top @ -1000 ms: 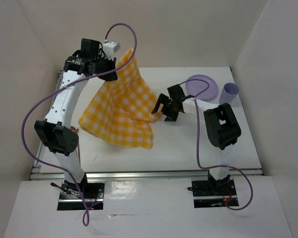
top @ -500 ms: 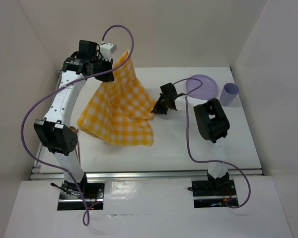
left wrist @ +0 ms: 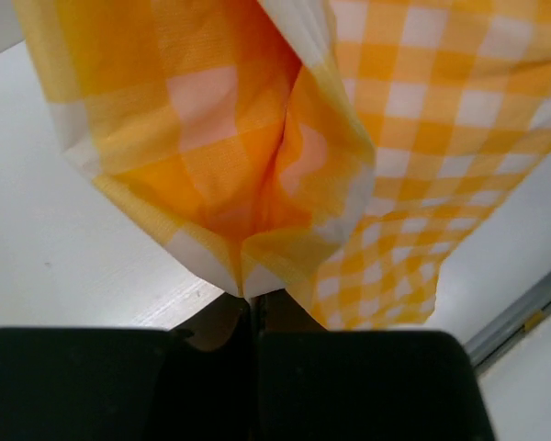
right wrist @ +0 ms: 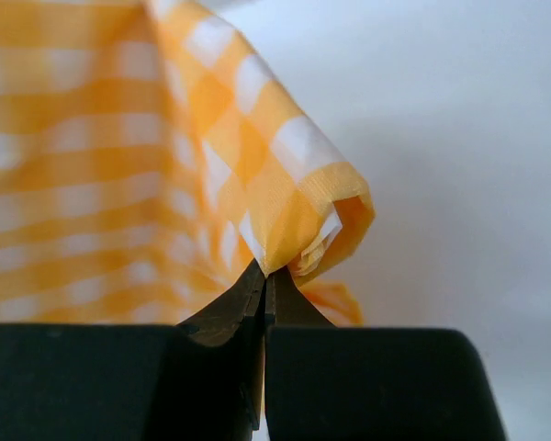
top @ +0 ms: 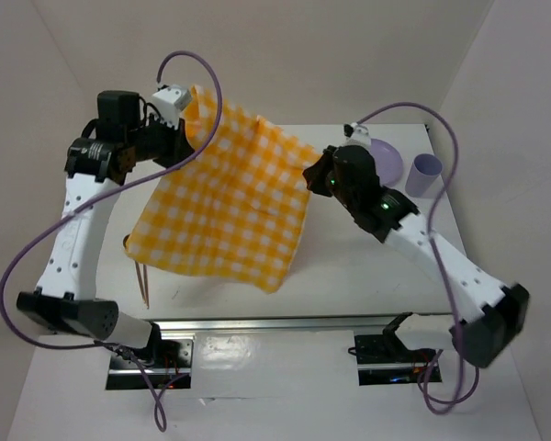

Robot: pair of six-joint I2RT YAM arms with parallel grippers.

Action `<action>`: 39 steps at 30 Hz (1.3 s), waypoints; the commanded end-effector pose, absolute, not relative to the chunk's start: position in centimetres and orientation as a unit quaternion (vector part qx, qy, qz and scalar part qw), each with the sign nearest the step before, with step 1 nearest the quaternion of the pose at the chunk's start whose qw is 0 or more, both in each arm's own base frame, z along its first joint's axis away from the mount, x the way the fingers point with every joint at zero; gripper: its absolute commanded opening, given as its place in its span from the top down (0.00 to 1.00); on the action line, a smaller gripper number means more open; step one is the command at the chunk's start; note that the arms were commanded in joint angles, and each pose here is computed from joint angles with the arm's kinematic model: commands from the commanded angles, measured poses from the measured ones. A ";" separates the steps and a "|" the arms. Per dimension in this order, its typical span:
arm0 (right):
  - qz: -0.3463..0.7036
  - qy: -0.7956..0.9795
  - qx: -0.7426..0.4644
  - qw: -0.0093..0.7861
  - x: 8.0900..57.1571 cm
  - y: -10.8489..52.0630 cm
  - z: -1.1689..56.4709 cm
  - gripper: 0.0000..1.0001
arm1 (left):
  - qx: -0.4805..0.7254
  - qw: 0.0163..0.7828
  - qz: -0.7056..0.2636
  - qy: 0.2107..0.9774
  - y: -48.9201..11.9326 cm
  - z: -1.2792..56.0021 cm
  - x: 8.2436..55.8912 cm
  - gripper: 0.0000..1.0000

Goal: Set the dinner table for one person

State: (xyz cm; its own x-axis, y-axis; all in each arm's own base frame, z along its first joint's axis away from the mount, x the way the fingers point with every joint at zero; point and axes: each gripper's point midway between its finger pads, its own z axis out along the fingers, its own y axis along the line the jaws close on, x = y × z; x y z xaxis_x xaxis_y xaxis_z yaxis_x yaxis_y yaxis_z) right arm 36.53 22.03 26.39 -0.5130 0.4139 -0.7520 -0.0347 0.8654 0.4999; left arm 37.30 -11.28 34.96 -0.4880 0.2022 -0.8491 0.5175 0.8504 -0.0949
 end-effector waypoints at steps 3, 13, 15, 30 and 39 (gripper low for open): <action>0.203 0.818 0.078 0.532 29.9 19.2 31.0 1.00 | 0.256 0.510 -0.213 0.793 -12.4 37.9 31.1 1.00; 0.251 0.767 0.038 0.589 24.1 15.4 39.8 1.00 | 0.215 0.509 -0.275 0.786 -13.8 37.6 27.1 1.00; 0.217 0.774 0.038 0.594 25.2 15.1 39.4 1.00 | 0.184 0.479 -0.273 0.814 -13.6 34.9 28.6 1.00; 0.105 0.869 0.041 0.482 46.0 18.4 22.5 1.00 | 0.035 0.397 -0.183 0.899 -9.8 19.3 43.0 1.00; 0.076 0.904 -0.001 0.421 54.5 20.4 15.9 0.32 | -0.004 0.248 -0.183 0.951 -8.7 6.7 47.7 1.00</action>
